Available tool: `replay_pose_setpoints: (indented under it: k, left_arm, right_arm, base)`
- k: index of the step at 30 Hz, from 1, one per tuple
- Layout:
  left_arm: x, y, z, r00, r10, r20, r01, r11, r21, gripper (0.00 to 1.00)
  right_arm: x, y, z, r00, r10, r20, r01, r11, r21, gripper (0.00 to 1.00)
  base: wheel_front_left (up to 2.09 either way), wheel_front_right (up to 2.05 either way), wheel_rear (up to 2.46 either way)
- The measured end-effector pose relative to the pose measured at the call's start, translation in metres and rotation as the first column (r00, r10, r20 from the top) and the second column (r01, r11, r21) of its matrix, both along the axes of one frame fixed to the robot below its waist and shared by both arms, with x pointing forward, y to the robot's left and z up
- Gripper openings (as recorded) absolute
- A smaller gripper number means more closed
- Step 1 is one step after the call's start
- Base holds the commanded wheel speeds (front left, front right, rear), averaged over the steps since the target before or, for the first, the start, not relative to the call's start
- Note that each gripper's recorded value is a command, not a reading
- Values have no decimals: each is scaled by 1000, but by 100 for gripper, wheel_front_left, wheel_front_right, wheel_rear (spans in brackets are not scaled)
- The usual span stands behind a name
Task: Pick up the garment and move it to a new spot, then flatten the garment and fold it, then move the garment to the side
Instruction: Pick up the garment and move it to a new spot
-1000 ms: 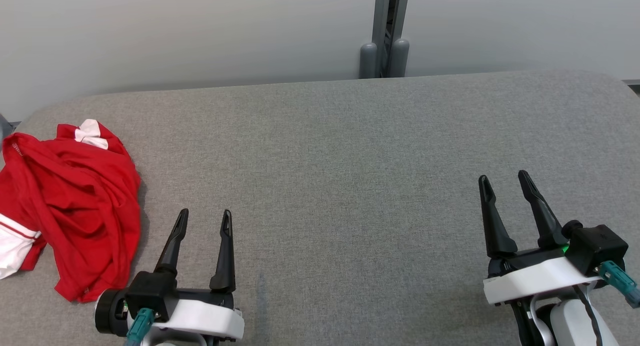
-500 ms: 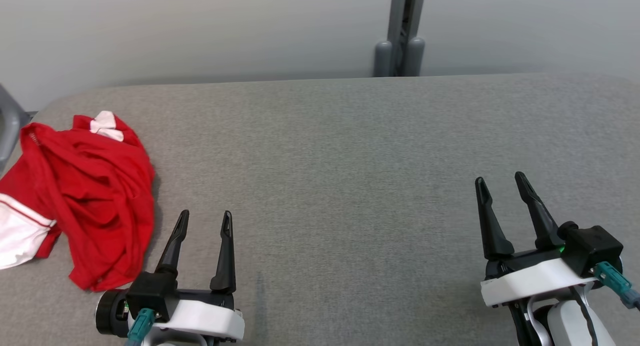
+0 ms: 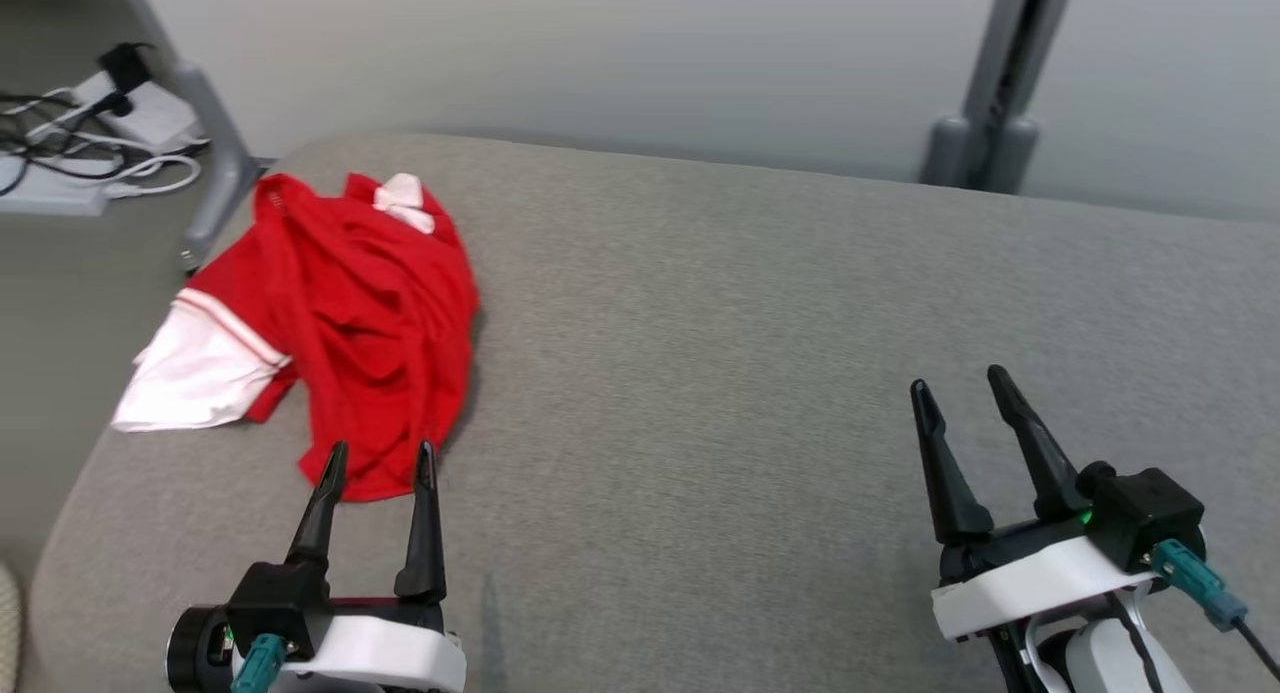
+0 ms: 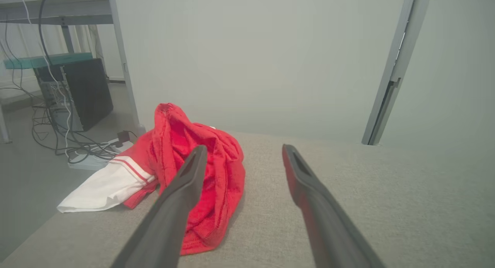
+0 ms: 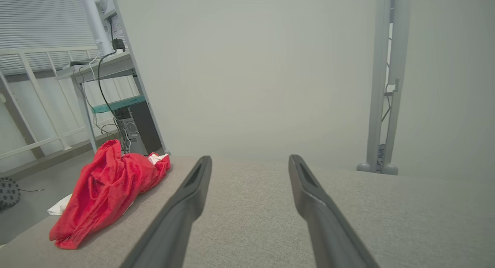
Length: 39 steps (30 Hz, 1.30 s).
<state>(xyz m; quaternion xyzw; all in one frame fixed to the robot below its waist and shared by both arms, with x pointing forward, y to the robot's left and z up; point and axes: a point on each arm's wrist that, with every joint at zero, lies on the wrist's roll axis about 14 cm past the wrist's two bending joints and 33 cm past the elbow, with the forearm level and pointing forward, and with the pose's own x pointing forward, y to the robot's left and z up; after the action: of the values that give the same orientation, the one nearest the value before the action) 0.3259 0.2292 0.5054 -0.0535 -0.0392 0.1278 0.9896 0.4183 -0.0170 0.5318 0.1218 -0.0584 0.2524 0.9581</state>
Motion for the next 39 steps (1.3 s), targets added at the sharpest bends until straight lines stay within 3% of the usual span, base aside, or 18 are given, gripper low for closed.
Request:
replay_pose_setpoints:
  k: [9, 19, 28, 39]
  left_arm:
    - [-50, 45, 1, 986, 168, 2, -168, 986, 12, 100]
    - [-99, 80, 1, 943, 332, 0, -332, 943, 17, 100]
    - [-108, 89, 2, 924, 383, 0, -383, 924, 13, 100]
    - [-110, 89, 0, 922, 388, -4, -388, 922, -5, 100]
  right_arm:
    - [-18, 64, 2, 983, 186, -4, -186, 982, 13, 100]
    - [-44, 126, 8, 926, 377, 7, -378, 926, 21, 100]
    - [-48, 146, 5, 901, 434, -4, -434, 901, 26, 100]
    - [-45, 143, 8, 906, 423, 2, -422, 906, 24, 100]
  base:
    - [0, 0, 0]
    - [0, 0, 0]
    - [0, 0, 0]
    - [0, 0, 0]
